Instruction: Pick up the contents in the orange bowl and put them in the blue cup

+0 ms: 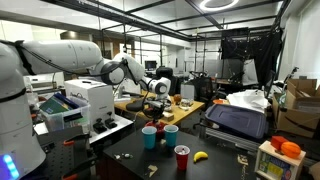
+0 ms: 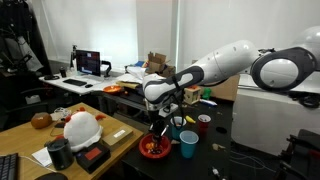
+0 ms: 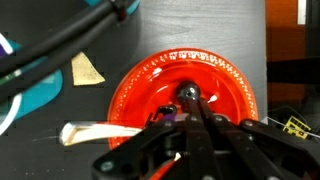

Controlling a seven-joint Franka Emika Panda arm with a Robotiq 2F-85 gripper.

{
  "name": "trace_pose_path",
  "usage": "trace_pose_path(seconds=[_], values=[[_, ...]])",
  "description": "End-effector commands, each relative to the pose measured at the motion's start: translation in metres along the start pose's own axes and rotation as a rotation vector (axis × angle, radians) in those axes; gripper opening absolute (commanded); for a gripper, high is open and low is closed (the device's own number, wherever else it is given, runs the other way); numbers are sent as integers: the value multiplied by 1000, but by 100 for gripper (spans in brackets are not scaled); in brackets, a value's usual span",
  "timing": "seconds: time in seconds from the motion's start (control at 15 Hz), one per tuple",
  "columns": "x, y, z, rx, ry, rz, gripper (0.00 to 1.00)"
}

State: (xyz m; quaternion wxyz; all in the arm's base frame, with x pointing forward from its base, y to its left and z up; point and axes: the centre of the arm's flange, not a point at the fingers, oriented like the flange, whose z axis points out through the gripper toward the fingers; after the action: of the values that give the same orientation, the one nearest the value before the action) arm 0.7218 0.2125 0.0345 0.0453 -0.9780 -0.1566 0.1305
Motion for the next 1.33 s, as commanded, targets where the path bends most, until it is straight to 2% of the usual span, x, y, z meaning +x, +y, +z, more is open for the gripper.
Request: trace_pose_path(seconds=[0.0, 0.53, 1.27], values=[[-30, -6, -43, 74, -58, -21, 1], [-53, -15, -98, 243, -207, -99, 1], [-76, 20, -115, 284, -271, -29, 1]])
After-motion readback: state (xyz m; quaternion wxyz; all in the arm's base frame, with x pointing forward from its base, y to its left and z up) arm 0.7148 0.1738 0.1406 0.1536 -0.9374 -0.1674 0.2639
